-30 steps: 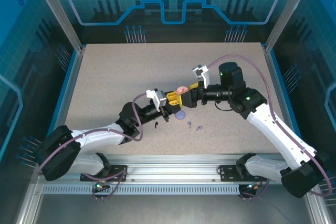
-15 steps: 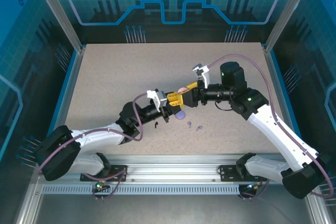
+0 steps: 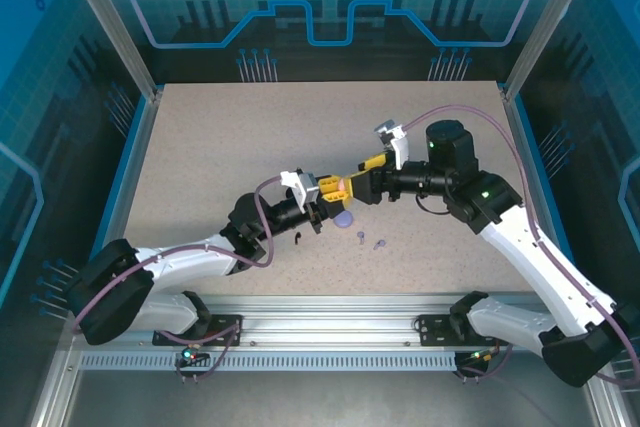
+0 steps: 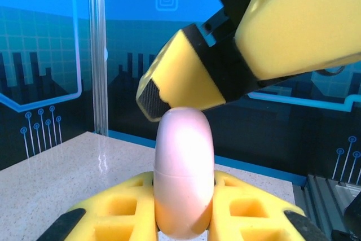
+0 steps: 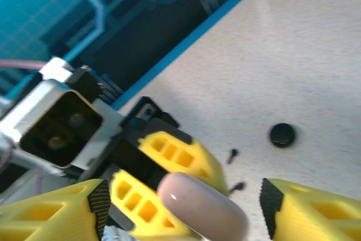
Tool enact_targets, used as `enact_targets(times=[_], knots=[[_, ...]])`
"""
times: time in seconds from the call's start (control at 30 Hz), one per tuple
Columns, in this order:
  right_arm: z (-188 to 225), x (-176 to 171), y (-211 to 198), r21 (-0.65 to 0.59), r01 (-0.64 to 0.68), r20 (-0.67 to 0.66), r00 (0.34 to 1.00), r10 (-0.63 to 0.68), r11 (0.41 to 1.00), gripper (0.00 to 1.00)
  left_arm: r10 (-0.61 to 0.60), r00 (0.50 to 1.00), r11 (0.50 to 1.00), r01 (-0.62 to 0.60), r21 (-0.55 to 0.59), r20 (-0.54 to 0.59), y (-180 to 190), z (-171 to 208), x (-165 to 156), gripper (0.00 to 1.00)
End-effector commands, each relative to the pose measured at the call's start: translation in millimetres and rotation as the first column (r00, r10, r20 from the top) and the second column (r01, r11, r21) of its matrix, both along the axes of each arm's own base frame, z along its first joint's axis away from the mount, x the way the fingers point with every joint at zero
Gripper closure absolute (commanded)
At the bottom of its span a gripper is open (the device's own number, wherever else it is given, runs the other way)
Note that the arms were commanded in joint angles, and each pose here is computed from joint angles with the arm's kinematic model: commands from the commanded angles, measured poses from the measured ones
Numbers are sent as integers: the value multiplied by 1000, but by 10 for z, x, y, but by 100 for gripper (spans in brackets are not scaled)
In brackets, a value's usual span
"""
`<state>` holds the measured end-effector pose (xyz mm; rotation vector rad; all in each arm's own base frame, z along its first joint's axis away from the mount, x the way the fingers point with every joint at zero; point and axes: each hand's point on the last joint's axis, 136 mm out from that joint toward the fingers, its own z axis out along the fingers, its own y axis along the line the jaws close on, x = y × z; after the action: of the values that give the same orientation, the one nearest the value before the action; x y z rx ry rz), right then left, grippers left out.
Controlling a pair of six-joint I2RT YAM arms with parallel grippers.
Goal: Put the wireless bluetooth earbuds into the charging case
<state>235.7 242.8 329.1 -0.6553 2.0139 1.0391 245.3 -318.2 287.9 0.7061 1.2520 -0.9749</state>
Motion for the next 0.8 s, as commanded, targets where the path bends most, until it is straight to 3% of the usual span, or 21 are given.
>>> enact_targets(times=[0.0,0.2,0.3,0.47,0.63,0.77], knots=[[-43,166,-399,-134,237,68,971,-230,962,22,11,998,1000,-12,-15,-64,37,34,99,95],[-268,252,-939,-206,474,104,881,-462,856,2,46,987,999,-47,-6,-155,114,-72,271,96],[-365,258,-1105,-216,527,99,849,-519,822,0,63,963,998,-65,0,-261,150,-176,433,96],[-524,279,-1311,-249,597,77,797,-599,763,0,99,874,994,-67,83,-476,106,-528,749,97],[-613,283,-1327,-259,603,62,790,-610,754,0,164,792,985,-105,134,-588,65,-881,1049,99],[-701,267,-1341,-275,603,47,787,-616,749,0,227,675,973,-125,194,-703,64,-1242,1295,99]])
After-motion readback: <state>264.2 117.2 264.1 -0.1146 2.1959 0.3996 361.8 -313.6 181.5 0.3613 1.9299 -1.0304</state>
